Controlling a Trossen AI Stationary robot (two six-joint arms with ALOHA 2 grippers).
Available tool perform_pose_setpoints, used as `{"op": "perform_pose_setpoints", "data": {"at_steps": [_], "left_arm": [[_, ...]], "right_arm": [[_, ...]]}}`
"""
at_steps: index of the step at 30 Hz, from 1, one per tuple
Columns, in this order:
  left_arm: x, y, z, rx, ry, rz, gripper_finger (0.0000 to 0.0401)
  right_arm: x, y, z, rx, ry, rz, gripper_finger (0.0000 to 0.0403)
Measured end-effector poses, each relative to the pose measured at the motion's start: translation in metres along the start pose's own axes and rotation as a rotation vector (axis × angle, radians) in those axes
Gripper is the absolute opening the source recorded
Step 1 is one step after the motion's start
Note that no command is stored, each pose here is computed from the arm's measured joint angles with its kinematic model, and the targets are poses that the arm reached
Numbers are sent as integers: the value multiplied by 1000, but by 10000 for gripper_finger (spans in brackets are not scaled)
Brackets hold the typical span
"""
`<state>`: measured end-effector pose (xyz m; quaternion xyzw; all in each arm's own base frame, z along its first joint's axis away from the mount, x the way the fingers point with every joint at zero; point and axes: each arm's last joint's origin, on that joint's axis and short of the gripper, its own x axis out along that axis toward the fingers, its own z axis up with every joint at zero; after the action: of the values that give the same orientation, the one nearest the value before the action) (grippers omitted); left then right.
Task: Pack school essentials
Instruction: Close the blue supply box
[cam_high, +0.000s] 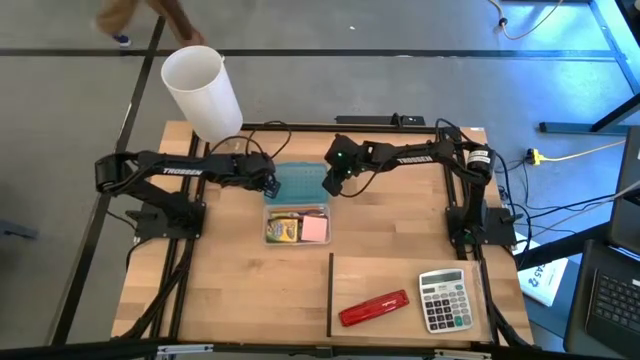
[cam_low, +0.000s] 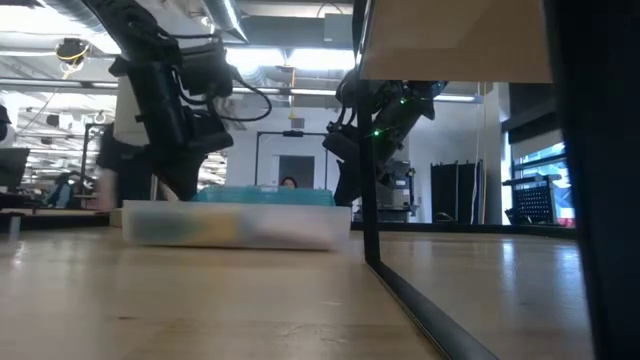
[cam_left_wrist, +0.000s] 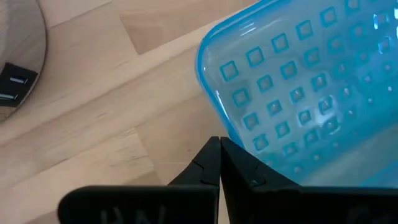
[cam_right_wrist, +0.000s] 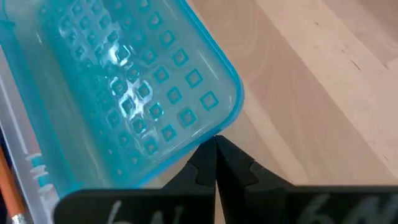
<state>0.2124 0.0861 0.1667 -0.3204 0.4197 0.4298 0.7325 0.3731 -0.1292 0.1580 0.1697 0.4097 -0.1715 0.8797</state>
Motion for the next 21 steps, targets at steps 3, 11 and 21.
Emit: {"op": "perform_pose_setpoints", "data": {"at_steps": [3,11,21], "left_arm": [[-5,0,-3,14,6,-7,0],[-15,-5,-9,52,-4,-27,0],[-18,-11,-18,133,-10,-19,0]], "right_arm": [[0,0,0,0,1,3,3],[-7,4,1,-54,4,12,3],[-21,15,4,-156,-9,26,3]]}}
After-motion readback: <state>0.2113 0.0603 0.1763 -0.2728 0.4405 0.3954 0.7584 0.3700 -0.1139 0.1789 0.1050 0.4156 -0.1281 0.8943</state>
